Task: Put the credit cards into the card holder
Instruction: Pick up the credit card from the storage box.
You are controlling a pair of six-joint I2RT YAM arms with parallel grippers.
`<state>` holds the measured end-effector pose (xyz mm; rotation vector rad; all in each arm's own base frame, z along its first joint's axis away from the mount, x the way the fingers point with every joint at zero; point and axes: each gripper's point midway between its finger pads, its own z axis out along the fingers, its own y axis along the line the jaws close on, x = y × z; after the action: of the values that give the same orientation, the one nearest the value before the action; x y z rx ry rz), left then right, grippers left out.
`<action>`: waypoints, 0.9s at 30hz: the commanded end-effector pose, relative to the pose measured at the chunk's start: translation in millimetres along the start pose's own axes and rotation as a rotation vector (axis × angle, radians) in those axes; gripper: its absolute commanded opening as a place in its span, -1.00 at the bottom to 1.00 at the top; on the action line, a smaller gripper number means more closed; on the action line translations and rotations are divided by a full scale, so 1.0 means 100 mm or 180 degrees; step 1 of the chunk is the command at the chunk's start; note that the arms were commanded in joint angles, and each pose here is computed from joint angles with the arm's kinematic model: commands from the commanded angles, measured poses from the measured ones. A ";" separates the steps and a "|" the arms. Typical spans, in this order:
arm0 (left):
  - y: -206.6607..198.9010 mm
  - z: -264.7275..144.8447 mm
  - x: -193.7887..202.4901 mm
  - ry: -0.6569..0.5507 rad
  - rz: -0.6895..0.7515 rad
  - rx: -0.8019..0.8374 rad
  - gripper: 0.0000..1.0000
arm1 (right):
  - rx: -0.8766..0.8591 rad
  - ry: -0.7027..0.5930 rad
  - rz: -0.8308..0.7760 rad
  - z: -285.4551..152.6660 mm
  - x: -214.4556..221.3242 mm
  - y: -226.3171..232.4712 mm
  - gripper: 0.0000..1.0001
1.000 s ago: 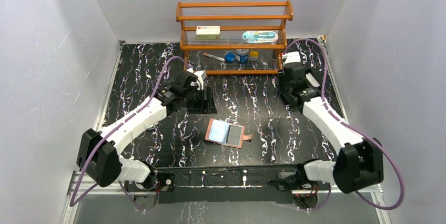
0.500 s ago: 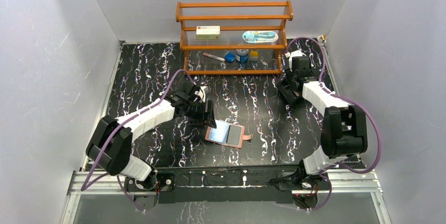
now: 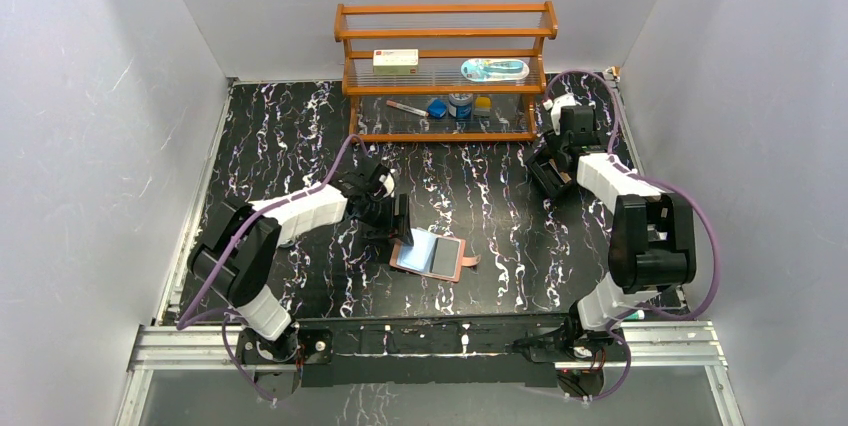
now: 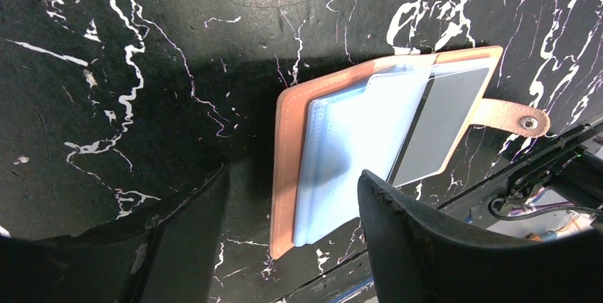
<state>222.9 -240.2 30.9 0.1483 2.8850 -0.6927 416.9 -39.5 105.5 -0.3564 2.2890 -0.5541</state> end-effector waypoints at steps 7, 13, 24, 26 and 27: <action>-0.04 0.12 0.06 0.0094 -0.0071 0.0100 0.32 | 0.0341 -0.0170 -0.0361 0.18 -0.15 -0.24 0.27; -0.02 0.17 0.09 0.0094 -0.0041 0.0004 0.31 | 0.0403 -0.0013 -0.0478 0.32 -0.04 -0.25 0.22; 0.08 0.23 0.16 0.0125 -0.0040 -0.0178 -0.23 | 0.0673 0.0137 -0.0723 0.44 0.12 -0.40 0.23; 0.10 0.23 0.17 0.0123 -0.0062 -0.0209 -0.30 | 0.0678 0.0154 -0.0730 0.46 0.14 -0.40 0.21; 0.10 0.21 0.18 0.0110 -0.0063 -0.0218 -0.35 | 0.0680 0.0147 -0.0722 0.46 0.14 -0.40 0.19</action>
<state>226.4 -257.4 23.5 0.1381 2.8617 -0.7210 437.5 -84.1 82.7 -0.5251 2.2628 -0.8597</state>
